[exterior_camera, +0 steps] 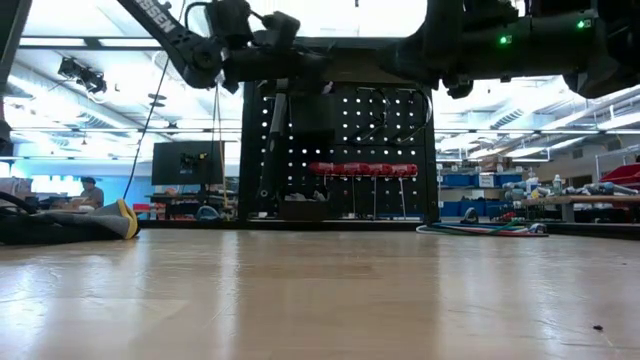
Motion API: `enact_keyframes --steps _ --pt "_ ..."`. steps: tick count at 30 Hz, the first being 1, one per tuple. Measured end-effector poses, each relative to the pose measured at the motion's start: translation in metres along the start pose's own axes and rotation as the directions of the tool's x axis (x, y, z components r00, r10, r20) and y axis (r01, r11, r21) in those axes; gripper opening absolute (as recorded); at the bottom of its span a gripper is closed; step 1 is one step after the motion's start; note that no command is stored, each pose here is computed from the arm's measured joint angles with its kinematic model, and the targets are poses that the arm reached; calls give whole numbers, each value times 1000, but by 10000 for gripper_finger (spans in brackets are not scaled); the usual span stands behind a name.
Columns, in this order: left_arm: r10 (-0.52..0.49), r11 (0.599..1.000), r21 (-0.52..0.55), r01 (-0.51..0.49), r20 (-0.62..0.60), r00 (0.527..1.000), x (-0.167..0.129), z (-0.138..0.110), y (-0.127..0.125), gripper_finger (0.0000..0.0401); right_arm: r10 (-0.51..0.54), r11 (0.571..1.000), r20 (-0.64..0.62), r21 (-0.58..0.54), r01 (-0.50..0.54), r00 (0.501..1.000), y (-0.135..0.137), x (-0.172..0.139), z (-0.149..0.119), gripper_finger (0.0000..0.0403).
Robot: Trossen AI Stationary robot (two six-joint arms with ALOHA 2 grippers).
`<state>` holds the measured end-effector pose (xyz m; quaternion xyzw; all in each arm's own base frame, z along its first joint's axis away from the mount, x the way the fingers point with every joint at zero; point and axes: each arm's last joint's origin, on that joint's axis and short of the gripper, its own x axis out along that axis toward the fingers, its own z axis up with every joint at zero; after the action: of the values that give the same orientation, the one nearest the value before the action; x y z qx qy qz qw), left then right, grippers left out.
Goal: Hang tools onto peg board
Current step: Put the black pen on the peg board
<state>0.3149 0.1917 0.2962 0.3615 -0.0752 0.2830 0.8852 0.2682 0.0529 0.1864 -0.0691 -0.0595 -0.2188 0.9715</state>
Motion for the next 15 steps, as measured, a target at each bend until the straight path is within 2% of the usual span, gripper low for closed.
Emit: enact_keyframes --steps 4,12,15 --pt "54 998 -7 -55 -45 998 4 -3 -1 44 1 1000 -2 0 -1 1000 0 0 0 140" --pt "53 998 -34 -55 -56 997 4 -1 -5 57 0 1000 -3 0 0 1000 0 0 0 140" --pt "65 992 -106 -72 -67 996 4 -1 -5 61 0 1000 -3 1 0 1000 0 0 0 140"
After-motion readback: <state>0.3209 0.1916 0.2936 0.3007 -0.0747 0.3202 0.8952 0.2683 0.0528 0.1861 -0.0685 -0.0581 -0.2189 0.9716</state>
